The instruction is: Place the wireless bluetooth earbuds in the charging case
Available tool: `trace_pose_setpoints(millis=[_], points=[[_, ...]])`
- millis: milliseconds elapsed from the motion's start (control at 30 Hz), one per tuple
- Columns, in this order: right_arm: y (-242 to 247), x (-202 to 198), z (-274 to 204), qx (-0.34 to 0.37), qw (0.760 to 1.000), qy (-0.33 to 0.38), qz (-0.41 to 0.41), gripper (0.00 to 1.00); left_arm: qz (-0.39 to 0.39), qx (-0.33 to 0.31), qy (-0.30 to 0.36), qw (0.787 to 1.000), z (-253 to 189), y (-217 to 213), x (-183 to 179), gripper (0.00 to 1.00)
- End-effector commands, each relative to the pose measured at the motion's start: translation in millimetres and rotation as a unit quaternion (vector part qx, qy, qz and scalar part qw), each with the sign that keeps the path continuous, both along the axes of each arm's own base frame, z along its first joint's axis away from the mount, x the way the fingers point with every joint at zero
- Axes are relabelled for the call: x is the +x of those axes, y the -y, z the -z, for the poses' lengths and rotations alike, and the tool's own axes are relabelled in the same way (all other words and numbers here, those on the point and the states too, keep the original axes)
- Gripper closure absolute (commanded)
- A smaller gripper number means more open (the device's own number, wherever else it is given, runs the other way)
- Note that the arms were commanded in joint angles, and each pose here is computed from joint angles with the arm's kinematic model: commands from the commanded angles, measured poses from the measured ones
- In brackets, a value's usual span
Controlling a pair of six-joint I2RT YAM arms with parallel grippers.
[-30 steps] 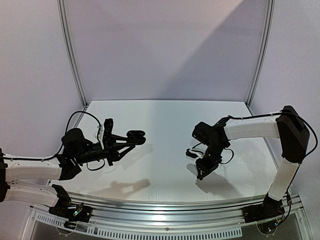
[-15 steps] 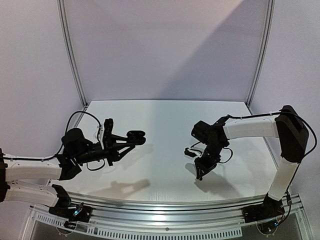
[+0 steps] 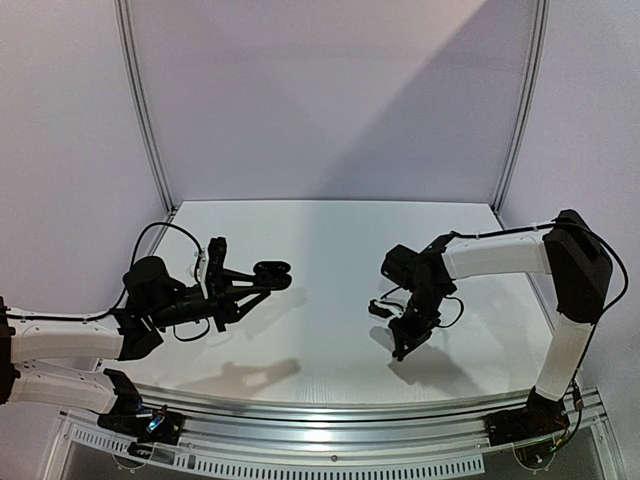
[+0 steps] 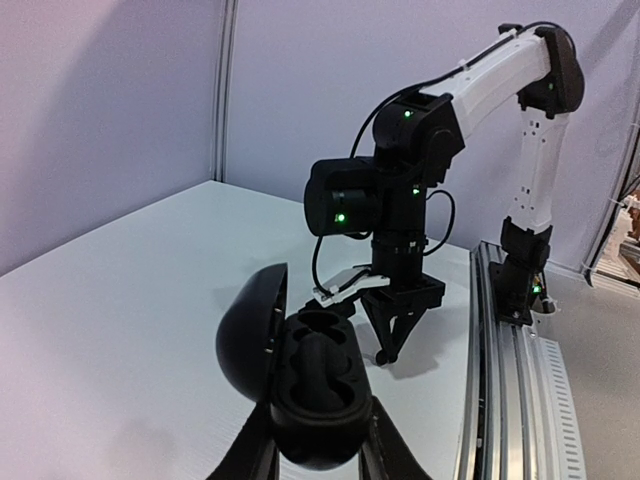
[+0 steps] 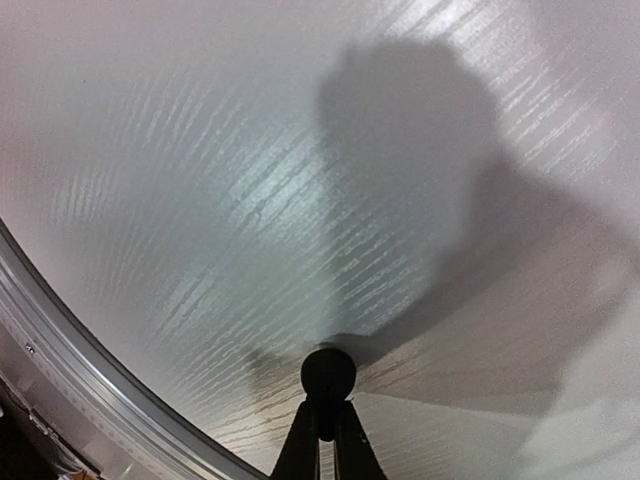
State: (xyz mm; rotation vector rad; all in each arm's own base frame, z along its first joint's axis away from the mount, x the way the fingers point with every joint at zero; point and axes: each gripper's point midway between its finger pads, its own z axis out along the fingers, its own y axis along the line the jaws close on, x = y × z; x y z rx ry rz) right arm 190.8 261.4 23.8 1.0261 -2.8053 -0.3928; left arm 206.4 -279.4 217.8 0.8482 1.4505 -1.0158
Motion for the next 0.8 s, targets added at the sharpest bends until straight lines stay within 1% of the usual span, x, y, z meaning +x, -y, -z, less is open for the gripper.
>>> trace_pose_setpoints(millis=[0, 133, 200, 267, 333, 400, 500, 667, 767], points=[[-3.5, 4.3, -9.7, -0.001, 1.000, 0.012, -0.009, 1.00, 0.012, 0.003, 0.006, 1.000, -0.2, 3.0, -6.3, 1.00], [-10.9, 11.0, -36.5, 0.009, 0.999, 0.042, -0.025, 1.00, 0.023, 0.003, 0.010, 1.000, -0.9, 4.4, -9.6, 1.00], [-23.6, 12.8, -64.1, 0.032, 0.996, 0.072, -0.052, 1.00, 0.039, 0.003, 0.015, 0.999, -1.7, 6.1, -14.8, 1.00], [-42.8, 13.4, -100.4, 0.071, 0.987, 0.111, -0.089, 1.00, 0.059, 0.003, 0.021, 0.998, -3.4, 8.0, -21.4, 1.00], [-62.4, 9.7, -141.9, 0.115, 0.973, 0.154, -0.124, 1.00, 0.080, 0.002, 0.028, 0.996, -5.1, 9.7, -28.3, 1.00], [-78.9, 2.8, -183.0, 0.154, 0.954, 0.201, -0.159, 1.00, 0.095, 0.003, 0.033, 0.995, -5.4, 10.8, -33.7, 1.00], [-100.3, -9.4, -234.9, 0.197, 0.929, 0.248, -0.190, 1.00, 0.121, 0.005, 0.048, 0.991, -6.8, 12.0, -42.7, 1.00], [-136.0, -43.4, -278.4, 0.246, 0.889, 0.284, -0.260, 1.00, 0.158, 0.012, 0.105, 0.982, -10.6, 13.3, -55.9, 1.00], [-151.7, -51.0, -287.7, 0.250, 0.879, 0.294, -0.281, 1.00, 0.184, 0.012, 0.127, 0.975, -13.9, 15.0, -63.5, 1.00]])
